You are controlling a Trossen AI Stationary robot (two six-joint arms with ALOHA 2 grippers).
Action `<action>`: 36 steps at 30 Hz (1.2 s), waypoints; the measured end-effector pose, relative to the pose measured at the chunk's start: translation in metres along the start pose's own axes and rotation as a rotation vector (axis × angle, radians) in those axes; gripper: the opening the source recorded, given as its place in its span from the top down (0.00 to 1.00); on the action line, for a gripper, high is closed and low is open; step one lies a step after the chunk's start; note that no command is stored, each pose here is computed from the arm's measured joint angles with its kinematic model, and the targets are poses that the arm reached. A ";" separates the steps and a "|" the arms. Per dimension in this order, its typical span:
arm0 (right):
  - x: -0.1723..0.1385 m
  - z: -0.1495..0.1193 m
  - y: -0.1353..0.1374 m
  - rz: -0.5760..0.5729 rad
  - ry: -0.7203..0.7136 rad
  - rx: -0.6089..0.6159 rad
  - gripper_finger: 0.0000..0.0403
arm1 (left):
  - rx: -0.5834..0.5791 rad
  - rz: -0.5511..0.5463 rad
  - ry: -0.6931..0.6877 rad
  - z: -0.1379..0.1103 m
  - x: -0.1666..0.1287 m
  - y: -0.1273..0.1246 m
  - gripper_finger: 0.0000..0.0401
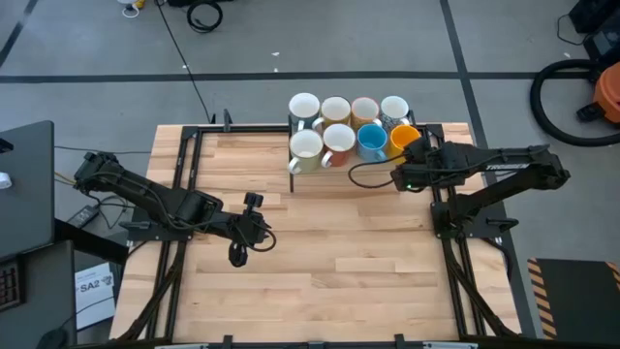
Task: Place coffee mugs
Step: Return to Home Position
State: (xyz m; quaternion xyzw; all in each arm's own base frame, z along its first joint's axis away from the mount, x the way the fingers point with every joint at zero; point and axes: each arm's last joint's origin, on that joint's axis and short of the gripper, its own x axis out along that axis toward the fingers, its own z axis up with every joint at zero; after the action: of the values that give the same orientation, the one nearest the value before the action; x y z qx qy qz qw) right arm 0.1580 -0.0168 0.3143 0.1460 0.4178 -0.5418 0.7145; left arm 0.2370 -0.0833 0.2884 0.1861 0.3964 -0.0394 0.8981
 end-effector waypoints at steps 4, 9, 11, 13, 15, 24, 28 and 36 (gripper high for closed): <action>-0.016 0.002 -0.006 0.078 -0.037 0.005 0.52 | 0.000 0.000 0.000 0.000 0.000 0.000 0.72; -0.037 0.003 -0.018 0.193 -0.079 -0.024 0.52 | 0.000 0.000 0.000 0.000 0.000 0.000 0.72; -0.044 0.003 -0.022 0.248 -0.073 -0.052 0.52 | 0.000 0.000 0.000 0.000 0.000 0.000 0.72; -0.048 0.001 -0.025 0.310 -0.055 -0.086 0.52 | 0.000 0.000 0.000 0.000 0.000 0.000 0.72; -0.052 -0.002 -0.027 0.376 -0.036 -0.119 0.52 | 0.000 0.000 0.000 0.000 0.000 0.000 0.72; -0.074 -0.002 -0.020 0.643 -0.196 -0.299 0.52 | 0.000 0.000 0.000 0.000 0.000 0.000 0.72; -0.082 0.002 -0.018 0.693 -0.316 -0.343 0.52 | 0.000 0.000 0.000 0.000 0.000 0.000 0.72; -0.090 0.011 -0.018 0.700 -0.608 -0.337 0.52 | -0.001 0.001 0.000 0.000 0.000 0.000 0.72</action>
State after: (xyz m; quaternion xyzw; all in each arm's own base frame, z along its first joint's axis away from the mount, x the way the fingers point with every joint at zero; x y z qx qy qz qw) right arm 0.1409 0.0280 0.3932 -0.0046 0.1980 -0.2123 0.9569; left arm 0.2371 -0.0830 0.2885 0.1861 0.3963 -0.0387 0.8982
